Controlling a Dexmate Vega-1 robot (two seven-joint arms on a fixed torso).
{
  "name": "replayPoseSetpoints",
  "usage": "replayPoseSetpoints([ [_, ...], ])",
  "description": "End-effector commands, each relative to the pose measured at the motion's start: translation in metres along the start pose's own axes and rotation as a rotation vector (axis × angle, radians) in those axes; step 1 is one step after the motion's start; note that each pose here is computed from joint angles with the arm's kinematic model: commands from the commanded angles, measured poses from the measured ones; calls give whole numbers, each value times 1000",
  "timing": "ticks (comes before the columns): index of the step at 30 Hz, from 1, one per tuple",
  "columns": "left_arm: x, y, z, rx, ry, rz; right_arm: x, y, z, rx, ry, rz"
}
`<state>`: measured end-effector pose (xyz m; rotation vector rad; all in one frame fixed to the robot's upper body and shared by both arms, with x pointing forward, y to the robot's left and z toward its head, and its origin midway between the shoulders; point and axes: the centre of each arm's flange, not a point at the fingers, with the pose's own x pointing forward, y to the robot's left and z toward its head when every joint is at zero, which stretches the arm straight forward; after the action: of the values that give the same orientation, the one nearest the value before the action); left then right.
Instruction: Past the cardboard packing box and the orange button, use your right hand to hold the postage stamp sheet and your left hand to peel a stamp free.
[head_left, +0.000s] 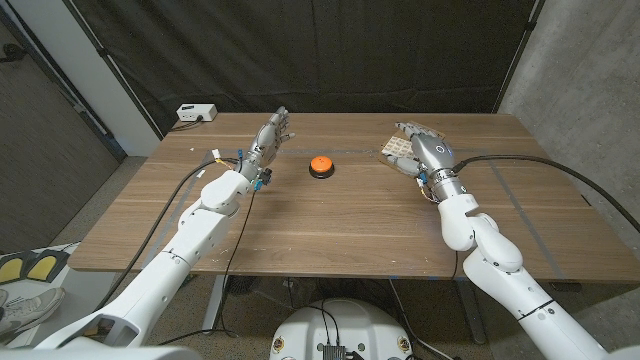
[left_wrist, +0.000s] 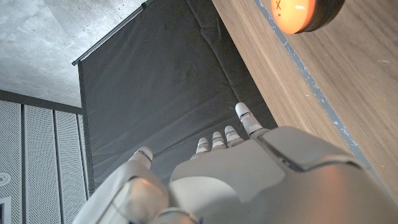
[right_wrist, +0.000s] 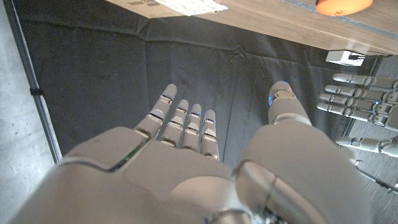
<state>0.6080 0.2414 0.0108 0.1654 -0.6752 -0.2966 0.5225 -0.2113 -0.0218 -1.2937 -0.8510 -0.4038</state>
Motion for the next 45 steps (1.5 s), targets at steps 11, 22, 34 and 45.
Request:
replayPoseSetpoints([
  [11, -5, 4, -2, -10, 11, 30, 17, 53, 7, -114, 47, -83],
  [22, 2, 6, 0, -4, 9, 21, 28, 74, 1, -125, 98, -55],
  [34, 9, 9, 0, -3, 17, 14, 43, 96, -10, -140, 153, 7],
  [45, 13, 12, 2, 2, 12, 2, 53, 103, -16, -151, 198, -32],
])
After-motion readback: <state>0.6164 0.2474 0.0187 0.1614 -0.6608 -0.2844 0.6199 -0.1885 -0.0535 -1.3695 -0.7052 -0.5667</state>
